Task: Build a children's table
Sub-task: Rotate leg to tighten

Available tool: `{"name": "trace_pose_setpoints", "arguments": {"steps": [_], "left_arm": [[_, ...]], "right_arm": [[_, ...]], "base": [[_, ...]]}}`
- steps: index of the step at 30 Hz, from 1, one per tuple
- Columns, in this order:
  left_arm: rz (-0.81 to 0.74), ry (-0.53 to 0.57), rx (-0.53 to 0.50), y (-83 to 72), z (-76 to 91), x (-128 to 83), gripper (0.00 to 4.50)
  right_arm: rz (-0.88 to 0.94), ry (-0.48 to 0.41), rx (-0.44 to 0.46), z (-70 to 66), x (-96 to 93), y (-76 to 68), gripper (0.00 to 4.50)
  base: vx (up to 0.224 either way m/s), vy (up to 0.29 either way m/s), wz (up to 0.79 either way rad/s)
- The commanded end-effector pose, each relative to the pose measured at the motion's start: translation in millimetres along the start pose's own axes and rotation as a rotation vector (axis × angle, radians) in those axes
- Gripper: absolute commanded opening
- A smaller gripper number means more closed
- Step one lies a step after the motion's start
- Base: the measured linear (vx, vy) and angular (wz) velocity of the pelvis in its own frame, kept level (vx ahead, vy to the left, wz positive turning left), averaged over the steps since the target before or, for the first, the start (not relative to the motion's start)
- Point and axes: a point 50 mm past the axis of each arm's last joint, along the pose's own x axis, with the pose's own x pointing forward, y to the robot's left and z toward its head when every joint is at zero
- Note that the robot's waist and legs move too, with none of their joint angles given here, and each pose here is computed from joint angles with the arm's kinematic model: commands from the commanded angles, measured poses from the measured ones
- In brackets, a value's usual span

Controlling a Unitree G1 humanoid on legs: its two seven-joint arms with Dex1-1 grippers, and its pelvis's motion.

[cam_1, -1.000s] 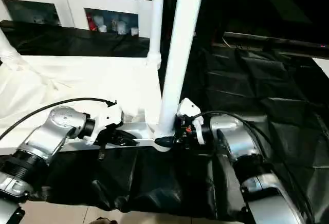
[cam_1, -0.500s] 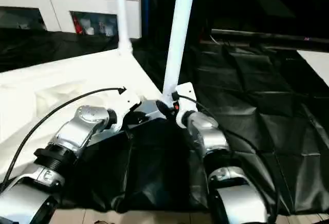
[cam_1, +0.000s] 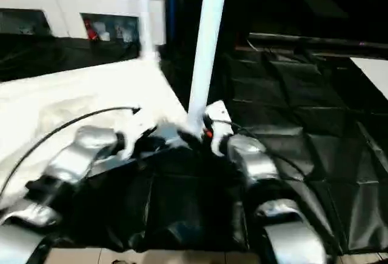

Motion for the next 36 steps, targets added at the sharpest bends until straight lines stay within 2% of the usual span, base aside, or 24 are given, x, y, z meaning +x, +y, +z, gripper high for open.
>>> {"name": "trace_pose_setpoints", "arguments": {"steps": [1, 6, 11, 20, 23, 27, 28, 32, 36], "left_arm": [[-0.108, -0.134, 0.053, -10.5, 21.8, 8, 0.00], [-0.197, -0.101, 0.069, -13.9, 15.0, 1, 0.00], [-0.237, -0.070, 0.087, -13.3, 10.8, -3, 0.00], [-0.211, -0.080, 0.083, -9.5, 10.7, -6, 0.00], [-0.153, -0.100, 0.064, -7.7, 13.0, -1, 0.00], [0.020, -0.127, -0.001, -0.5, 21.1, 14, 0.00], [0.020, -0.127, -0.001, -0.5, 21.1, 14, 0.00], [0.114, -0.142, -0.027, 2.0, 31.6, 25, 0.00], [0.208, -0.164, -0.041, 2.7, 44.5, 38, 0.00]], "right_arm": [[0.174, 0.012, -0.030, 3.4, 4.5, 14.6, 3.94], [0.383, 0.100, -0.063, -2.4, -12.7, 22.1, 3.94], [0.463, 0.163, -0.096, -6.5, -20.3, 26.7, 3.62], [0.447, 0.137, -0.077, -8.2, -17.6, 31.9, 2.96], [0.332, 0.097, -0.056, -9.1, -9.6, 28.7, 2.86], [-0.020, 0.050, 0.020, -11.9, 11.4, 14.4, 2.81], [-0.020, 0.050, 0.020, -11.9, 11.4, 14.4, 2.81], [-0.228, 0.025, 0.099, -11.8, 24.5, 8.3, 2.80], [-0.380, -0.005, 0.167, -7.4, 41.8, 10.0, 2.80]], "base": [[0.000, 0.000, 0.00], [0.000, 0.000, 0.00], [0.000, 0.000, 0.00], [0.000, 0.000, 0.00], [0.000, 0.000, 0.00], [0.000, 0.000, 0.00], [0.000, 0.000, 0.00], [0.000, 0.000, 0.00], [0.000, 0.000, 0.00]]}}
